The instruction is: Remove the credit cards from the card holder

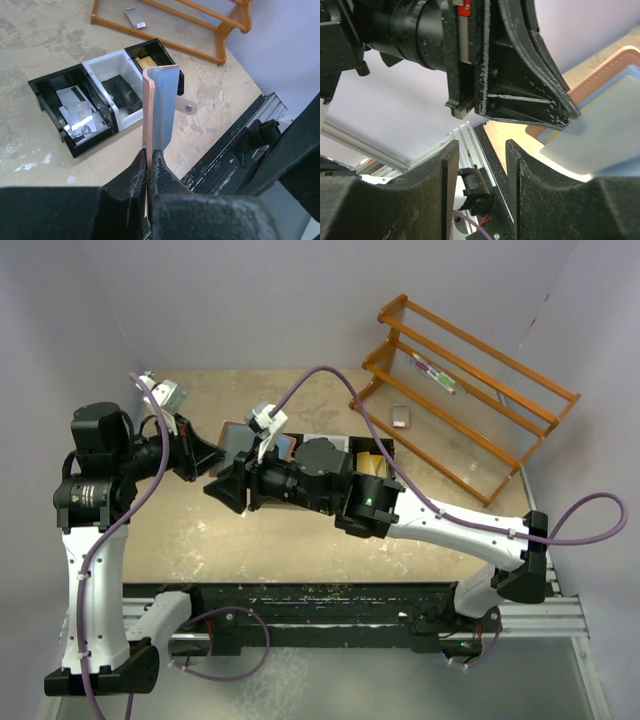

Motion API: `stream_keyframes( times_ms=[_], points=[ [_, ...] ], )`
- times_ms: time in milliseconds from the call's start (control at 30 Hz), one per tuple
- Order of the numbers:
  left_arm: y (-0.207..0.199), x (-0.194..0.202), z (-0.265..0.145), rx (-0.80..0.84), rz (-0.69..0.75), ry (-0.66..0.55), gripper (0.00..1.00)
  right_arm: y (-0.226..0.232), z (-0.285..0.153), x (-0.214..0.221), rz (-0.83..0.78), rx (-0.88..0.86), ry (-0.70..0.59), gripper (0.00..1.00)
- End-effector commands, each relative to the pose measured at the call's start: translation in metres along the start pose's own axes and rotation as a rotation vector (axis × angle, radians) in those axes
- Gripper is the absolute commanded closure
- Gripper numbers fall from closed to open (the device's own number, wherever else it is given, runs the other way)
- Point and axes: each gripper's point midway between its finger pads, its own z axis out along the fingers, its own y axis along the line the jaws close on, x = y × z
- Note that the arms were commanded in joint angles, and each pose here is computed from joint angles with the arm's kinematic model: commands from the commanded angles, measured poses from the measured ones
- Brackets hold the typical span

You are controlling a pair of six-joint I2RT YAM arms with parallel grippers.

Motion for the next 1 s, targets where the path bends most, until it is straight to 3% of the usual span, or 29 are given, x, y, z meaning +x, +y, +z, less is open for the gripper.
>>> stream_keyframes(
  times_ms=[0, 333, 967],
  points=[
    [-0.018, -0.021, -0.004, 0.060, 0.003, -0.058, 1.00, 0.019, 0.006, -0.027, -0.027, -0.050, -0.073, 0.56],
    [-0.025, -0.025, -0.006, 0.083, -0.017, -0.062, 1.00, 0.006, 0.007, -0.010, 0.001, 0.005, -0.041, 0.59],
    [-0.042, -0.033, -0.012, 0.138, -0.049, -0.069, 1.00, -0.028, -0.005, -0.036, -0.016, 0.159, -0.128, 0.61]
  ],
)
